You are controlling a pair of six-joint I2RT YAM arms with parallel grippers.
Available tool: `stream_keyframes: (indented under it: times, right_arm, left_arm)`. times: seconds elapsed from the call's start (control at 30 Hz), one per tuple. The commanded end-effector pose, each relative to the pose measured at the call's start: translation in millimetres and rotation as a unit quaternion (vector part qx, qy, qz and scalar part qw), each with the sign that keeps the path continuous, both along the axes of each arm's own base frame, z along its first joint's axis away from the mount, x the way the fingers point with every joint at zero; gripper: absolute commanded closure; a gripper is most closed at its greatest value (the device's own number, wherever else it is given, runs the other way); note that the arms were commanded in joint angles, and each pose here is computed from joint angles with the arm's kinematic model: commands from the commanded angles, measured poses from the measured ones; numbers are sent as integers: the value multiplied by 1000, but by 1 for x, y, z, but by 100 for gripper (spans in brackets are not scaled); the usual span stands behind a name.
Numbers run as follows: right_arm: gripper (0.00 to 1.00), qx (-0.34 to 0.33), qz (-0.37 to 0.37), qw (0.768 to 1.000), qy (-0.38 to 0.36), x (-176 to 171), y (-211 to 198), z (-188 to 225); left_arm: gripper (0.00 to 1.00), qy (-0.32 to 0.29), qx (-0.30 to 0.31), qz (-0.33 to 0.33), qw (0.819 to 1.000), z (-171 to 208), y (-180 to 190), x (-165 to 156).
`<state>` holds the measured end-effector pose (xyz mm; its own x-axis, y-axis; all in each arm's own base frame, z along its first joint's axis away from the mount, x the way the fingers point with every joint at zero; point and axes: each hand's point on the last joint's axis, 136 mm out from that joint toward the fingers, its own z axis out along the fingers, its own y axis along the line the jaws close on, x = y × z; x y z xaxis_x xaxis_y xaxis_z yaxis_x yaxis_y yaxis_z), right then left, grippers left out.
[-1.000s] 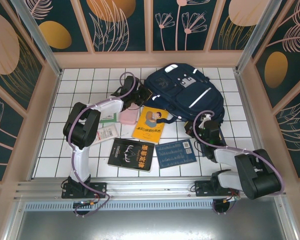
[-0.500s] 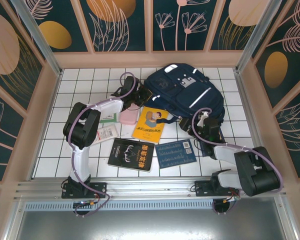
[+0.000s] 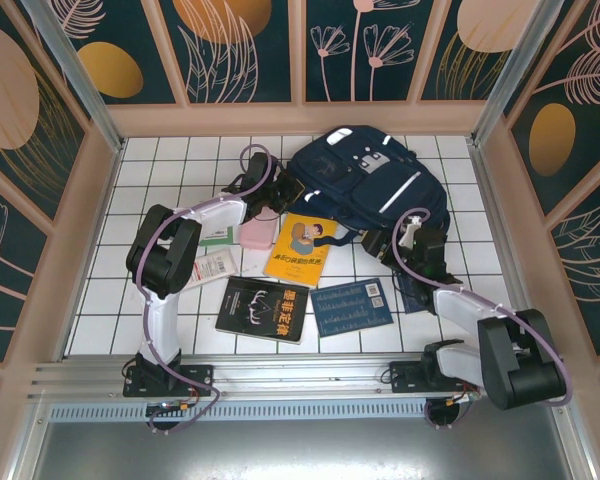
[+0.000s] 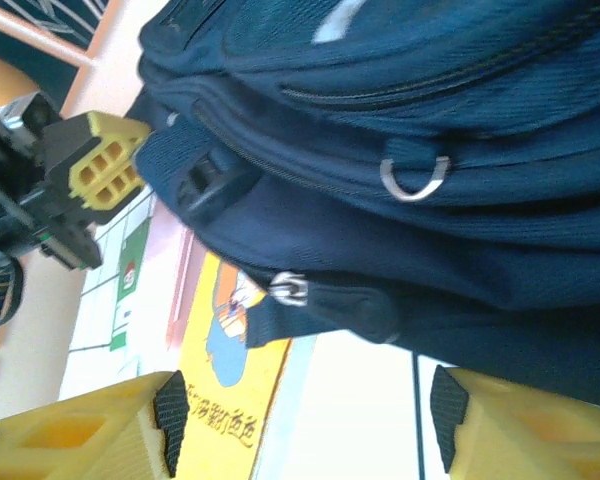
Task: Pack books, pencil case, and school supplies into a backpack
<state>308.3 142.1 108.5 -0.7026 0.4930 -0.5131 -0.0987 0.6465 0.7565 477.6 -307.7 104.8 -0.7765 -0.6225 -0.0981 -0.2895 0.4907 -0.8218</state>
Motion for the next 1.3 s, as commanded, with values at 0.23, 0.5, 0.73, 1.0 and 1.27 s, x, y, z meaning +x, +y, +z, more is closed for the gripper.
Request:
stream_keyframes:
  times: [0.23, 0.5, 0.73, 1.0, 1.27]
  right_arm:
    - [34, -26, 2, 1000, -4, 8, -9, 16]
    - [34, -11, 35, 999, 11, 22, 3, 1]
    - [35, 14, 53, 998, 9, 26, 11, 0]
    - [41, 41, 85, 995, 16, 24, 28, 0]
    - [41, 14, 58, 998, 23, 1, 23, -8]
  left_arm:
    - [100, -29, 1, -5, 1000, 22, 3, 8]
    - [100, -27, -2, -4, 1000, 25, 3, 7]
    - [100, -24, -5, -7, 1000, 23, -1, 4]
    - [100, -19, -6, -8, 1000, 20, -3, 3]
    - [100, -21, -18, -9, 1000, 27, -5, 2]
